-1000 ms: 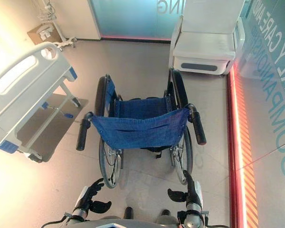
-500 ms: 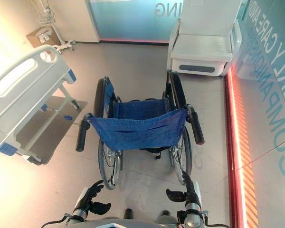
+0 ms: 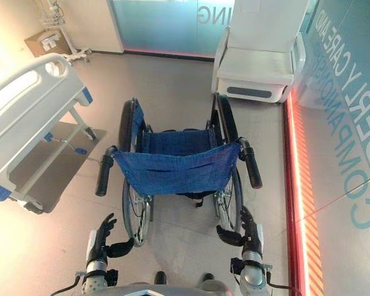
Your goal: Push the wheelchair next to the bed
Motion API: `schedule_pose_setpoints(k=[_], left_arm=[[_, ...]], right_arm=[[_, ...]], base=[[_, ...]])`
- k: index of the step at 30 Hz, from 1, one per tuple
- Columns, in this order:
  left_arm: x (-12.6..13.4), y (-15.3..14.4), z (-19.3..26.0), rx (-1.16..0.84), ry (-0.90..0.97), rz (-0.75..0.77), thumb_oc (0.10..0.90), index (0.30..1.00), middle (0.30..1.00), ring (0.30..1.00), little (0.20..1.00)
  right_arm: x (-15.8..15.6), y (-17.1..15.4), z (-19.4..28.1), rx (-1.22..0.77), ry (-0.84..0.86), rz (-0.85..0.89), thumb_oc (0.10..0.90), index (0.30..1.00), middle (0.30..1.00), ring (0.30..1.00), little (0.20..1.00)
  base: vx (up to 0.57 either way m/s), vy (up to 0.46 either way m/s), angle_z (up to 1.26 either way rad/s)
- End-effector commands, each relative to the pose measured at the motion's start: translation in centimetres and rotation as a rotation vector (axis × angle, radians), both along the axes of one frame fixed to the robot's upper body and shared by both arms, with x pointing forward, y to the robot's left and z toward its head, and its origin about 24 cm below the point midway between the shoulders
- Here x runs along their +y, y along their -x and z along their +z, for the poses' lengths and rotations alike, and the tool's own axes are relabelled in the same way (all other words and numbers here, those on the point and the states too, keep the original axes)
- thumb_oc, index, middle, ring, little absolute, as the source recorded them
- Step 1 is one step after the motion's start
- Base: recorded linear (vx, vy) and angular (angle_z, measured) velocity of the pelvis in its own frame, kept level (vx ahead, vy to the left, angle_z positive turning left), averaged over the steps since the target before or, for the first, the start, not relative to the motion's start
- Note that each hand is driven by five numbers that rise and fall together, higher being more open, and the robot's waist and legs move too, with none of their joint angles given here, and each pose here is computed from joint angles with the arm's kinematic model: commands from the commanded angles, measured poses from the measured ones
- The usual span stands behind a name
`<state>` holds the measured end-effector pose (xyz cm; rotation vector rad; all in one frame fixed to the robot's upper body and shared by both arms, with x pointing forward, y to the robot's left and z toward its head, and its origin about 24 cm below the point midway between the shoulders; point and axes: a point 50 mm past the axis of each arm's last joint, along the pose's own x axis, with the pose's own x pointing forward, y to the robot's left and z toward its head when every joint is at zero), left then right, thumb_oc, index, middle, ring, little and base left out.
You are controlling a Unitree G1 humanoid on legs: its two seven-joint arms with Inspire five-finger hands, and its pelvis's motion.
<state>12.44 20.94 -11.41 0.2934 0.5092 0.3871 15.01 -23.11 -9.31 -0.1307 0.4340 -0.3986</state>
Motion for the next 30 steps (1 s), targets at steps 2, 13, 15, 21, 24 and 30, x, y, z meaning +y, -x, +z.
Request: schedule_pose_setpoints(k=[2, 13, 15, 21, 24, 30], left_arm=[[2.4, -3.0, 3.5, -0.287, -0.023, 0.184, 0.800, 0.900, 0.900, 0.900, 0.900], [5.9, -3.5, 7.9, -0.570, -0.098, 0.459, 0.800, 0.900, 0.900, 0.900, 0.900], [6.0, -4.1, 9.4, -0.662, -0.112, 0.478, 0.800, 0.900, 0.900, 0.900, 0.900], [5.9, -5.7, 13.3, -0.885, -0.115, 0.448, 0.800, 0.900, 0.900, 0.900, 0.900], [5.6, -6.6, 14.9, -0.952, -0.110, 0.378, 0.800, 0.900, 0.900, 0.900, 0.900], [5.2, -8.8, 17.9, -1.030, -0.080, 0.224, 0.800, 0.900, 0.900, 0.900, 0.900]], right_arm=[[-2.7, -3.4, 5.2, -0.312, 0.061, -0.078, 0.800, 0.900, 0.900, 0.900, 0.900], [-4.6, -3.8, 11.0, -0.636, 0.103, -0.143, 0.800, 0.900, 0.900, 0.900, 0.900], [-4.4, -4.0, 12.2, -0.714, 0.106, -0.148, 0.800, 0.900, 0.900, 0.900, 0.900], [-4.3, -4.6, 15.5, -0.918, 0.102, -0.165, 0.800, 0.900, 0.900, 0.900, 0.900], [-4.2, -4.9, 17.0, -0.992, 0.116, -0.152, 0.800, 0.900, 0.900, 0.900, 0.900], [-4.0, -6.0, 19.9, -1.092, 0.191, -0.095, 0.800, 0.900, 0.900, 0.900, 0.900]], base=[[0.00, 0.000, 0.00], [0.00, -0.001, -0.01], [-0.01, -0.003, -0.02], [-0.01, 0.001, 0.00], [0.00, 0.000, 0.00], [0.00, 0.000, 0.00]])
